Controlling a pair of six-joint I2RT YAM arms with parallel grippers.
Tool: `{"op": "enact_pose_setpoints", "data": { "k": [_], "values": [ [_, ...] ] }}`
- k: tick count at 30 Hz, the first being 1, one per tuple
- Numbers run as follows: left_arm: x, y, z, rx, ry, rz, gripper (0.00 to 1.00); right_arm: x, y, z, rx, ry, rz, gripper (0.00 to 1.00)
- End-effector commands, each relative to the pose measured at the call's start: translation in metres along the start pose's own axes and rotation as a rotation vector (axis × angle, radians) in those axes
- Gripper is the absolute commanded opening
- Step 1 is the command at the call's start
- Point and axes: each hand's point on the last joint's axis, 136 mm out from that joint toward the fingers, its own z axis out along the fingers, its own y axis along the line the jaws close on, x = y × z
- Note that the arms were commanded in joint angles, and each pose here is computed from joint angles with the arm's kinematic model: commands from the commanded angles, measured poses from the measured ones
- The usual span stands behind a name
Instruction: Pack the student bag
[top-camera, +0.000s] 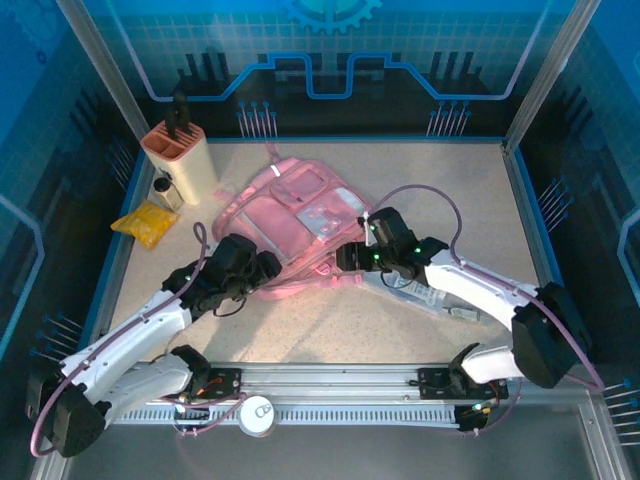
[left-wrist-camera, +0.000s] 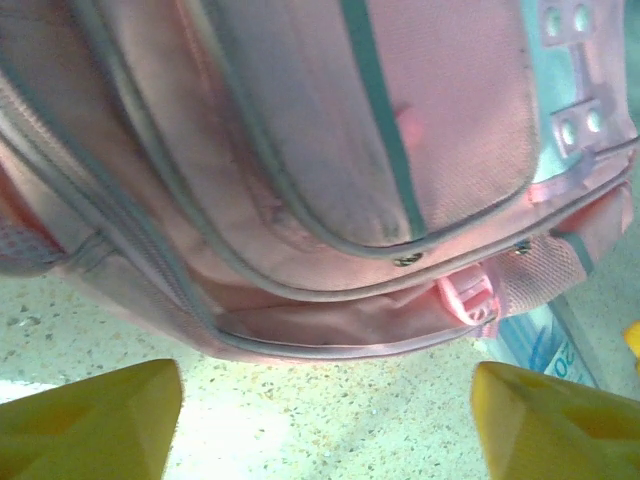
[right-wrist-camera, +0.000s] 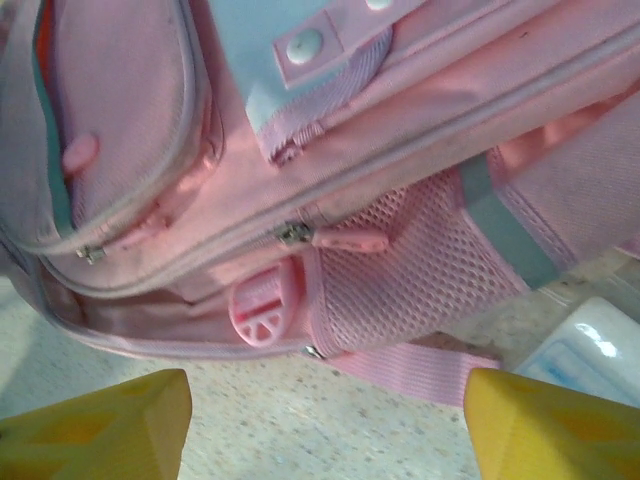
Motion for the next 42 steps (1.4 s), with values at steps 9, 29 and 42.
{"op": "enact_pose_setpoints", "data": {
  "k": [9, 29, 42],
  "values": [
    [-0.016, -0.039, 0.02, 0.011, -0.071, 0.318, 0.99, -0.02, -0.006, 0.032, 0.093, 0.084, 0.233, 0.73],
    [-0.012, -0.036, 0.029, -0.049, -0.027, 0.377, 0.99, -0.039, -0.022, 0.083, 0.149, 0.041, 0.435, 0.54],
    [0.021, -0.067, 0.025, 0.02, 0.041, 0.363, 0.96, -0.074, 0.001, 0.058, -0.072, -0.132, 0.43, 0.01]
  ]
}}
